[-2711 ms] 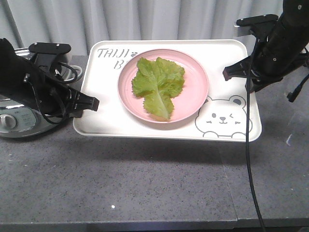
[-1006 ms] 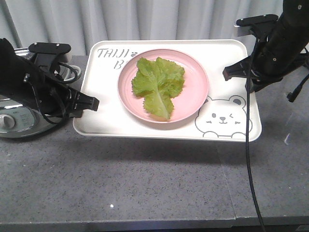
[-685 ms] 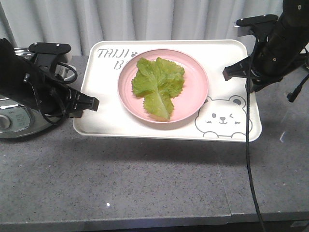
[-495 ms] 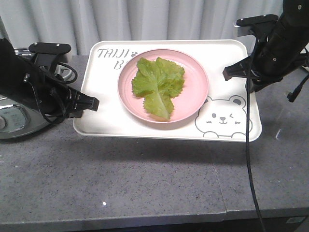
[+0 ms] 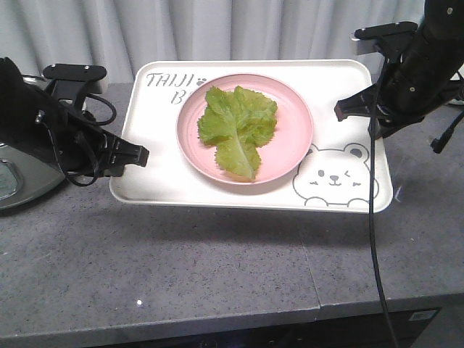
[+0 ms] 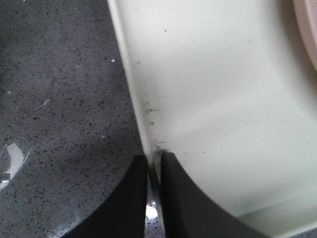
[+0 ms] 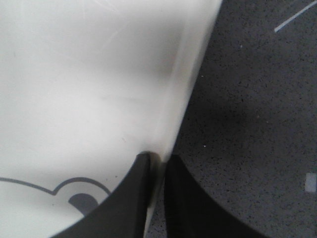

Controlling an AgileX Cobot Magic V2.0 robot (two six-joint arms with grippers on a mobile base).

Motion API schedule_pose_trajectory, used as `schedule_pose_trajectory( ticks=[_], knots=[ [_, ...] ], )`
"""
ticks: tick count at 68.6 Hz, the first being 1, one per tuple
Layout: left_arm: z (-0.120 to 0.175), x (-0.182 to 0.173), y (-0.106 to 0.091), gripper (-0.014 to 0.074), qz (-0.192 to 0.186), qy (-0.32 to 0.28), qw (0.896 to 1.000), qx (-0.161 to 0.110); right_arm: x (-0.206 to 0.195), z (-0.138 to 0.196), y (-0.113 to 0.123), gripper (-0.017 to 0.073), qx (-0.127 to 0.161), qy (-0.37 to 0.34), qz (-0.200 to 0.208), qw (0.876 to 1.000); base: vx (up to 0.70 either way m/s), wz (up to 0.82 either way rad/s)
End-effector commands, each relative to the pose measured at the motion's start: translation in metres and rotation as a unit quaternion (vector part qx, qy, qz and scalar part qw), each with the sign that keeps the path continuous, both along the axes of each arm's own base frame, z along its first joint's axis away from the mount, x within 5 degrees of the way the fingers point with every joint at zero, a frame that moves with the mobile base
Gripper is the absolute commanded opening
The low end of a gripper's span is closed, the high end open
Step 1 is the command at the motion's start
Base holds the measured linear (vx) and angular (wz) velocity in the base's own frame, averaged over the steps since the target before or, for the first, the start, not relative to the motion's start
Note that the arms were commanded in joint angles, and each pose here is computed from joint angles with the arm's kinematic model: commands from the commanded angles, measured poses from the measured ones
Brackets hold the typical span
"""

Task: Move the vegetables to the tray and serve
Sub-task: 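Hold the tray level with both grippers while the base backs away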

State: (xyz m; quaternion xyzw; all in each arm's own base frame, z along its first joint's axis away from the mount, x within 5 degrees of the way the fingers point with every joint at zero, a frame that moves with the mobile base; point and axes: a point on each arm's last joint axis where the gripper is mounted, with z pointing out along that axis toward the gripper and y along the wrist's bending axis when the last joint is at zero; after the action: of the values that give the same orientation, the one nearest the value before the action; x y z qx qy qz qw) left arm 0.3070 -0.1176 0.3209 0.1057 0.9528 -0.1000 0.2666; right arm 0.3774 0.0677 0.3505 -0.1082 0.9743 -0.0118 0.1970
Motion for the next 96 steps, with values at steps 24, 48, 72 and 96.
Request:
schedule_pose_trajectory(
  ticks=[24,48,72,96],
  knots=[
    [0.0326,-0.0028,-0.0110,-0.0006,-0.007,-0.081,0.994,-0.070,-0.0161,0.0275,0.0114,0.0025,0.045,-0.025,0.030,0.998,-0.01,-0.13],
    [0.0326,-0.0028,-0.0110,-0.0006,-0.007,-0.081,0.994,-0.070,-0.0161,0.0275,0.0114,0.0025,0.045,-0.025,0.030,0.998,0.00,-0.15],
    [0.0326,-0.0028,-0.0110,-0.0006,-0.007,-0.081,0.994,-0.070,-0.0161,0.0275,0.0114,0.0025,0.045,-0.025,0.030,0.998,-0.01,-0.18],
    [0.0326,-0.0028,-0.0110,-0.0006,-0.007,-0.081,0.994,-0.070,-0.0161,0.0275,0.0114,0.0025,0.045,-0.025,0.030,0.998,-0.01,-0.19]
  ],
)
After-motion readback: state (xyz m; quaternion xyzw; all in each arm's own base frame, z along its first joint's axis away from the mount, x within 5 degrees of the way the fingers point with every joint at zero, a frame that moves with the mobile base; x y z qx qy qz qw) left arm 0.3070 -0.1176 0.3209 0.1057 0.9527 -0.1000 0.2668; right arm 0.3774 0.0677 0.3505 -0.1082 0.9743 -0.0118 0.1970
